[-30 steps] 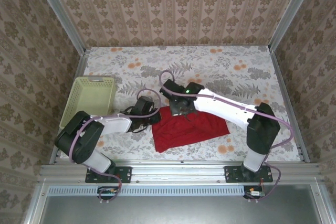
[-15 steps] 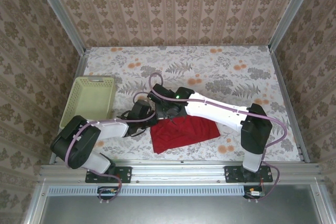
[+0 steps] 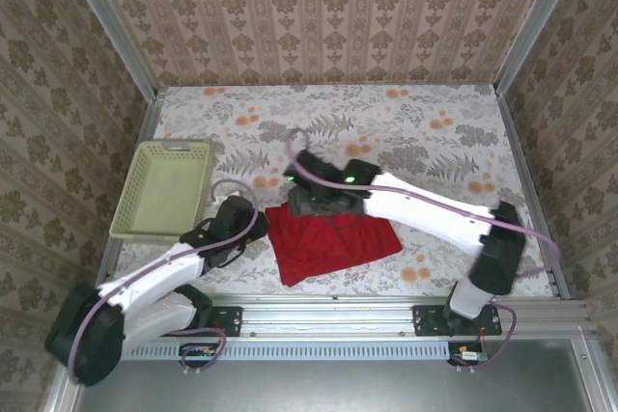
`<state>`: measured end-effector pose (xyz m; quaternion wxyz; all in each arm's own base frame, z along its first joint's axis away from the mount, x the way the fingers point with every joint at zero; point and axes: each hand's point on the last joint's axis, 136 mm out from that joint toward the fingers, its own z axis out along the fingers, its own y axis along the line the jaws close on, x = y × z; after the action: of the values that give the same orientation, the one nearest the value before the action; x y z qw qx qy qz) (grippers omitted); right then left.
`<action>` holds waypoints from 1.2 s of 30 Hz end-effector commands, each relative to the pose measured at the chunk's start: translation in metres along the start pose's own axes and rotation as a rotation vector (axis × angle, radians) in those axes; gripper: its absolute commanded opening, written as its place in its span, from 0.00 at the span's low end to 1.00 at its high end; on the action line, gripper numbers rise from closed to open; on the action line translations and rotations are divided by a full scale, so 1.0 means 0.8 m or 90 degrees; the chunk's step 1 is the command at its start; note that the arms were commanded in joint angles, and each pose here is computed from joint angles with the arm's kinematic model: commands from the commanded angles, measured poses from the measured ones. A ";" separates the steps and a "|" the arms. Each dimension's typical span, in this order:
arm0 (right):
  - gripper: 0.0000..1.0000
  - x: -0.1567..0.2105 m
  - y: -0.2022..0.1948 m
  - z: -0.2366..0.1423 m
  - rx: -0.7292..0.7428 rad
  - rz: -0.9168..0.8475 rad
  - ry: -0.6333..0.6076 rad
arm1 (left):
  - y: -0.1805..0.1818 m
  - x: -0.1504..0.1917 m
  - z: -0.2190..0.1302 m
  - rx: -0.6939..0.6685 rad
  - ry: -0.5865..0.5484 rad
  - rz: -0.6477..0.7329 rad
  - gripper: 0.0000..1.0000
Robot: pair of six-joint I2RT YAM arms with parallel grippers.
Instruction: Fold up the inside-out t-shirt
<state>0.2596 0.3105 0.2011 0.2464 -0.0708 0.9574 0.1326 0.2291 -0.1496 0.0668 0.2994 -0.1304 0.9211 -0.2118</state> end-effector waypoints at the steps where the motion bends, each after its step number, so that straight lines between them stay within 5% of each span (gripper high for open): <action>1: 0.60 0.001 -0.104 -0.005 0.092 0.010 -0.004 | 0.003 -0.008 -0.027 -0.052 0.000 0.069 0.38; 8: 0.60 -0.005 -0.187 0.042 0.072 0.060 -0.002 | -0.076 -0.003 0.000 -0.049 0.100 0.164 0.53; 17: 0.56 0.023 -0.225 0.133 0.138 0.081 0.107 | -0.065 0.031 0.071 -0.064 0.173 0.131 0.27; 24: 0.42 0.094 -0.259 0.129 0.181 0.205 0.122 | -0.106 -0.018 0.142 0.029 0.187 0.179 0.00; 32: 0.43 0.143 -0.182 0.099 0.063 0.285 0.062 | -0.263 -0.075 0.212 0.228 0.240 0.290 0.05; 36: 0.45 0.125 -0.132 0.078 0.005 0.263 0.035 | -0.284 -0.092 0.190 0.183 0.232 0.347 0.32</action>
<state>0.2135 0.1998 0.0501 0.1651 0.0911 0.9737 0.1275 0.4271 -0.3695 0.0737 0.2119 0.1505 0.9209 -0.2907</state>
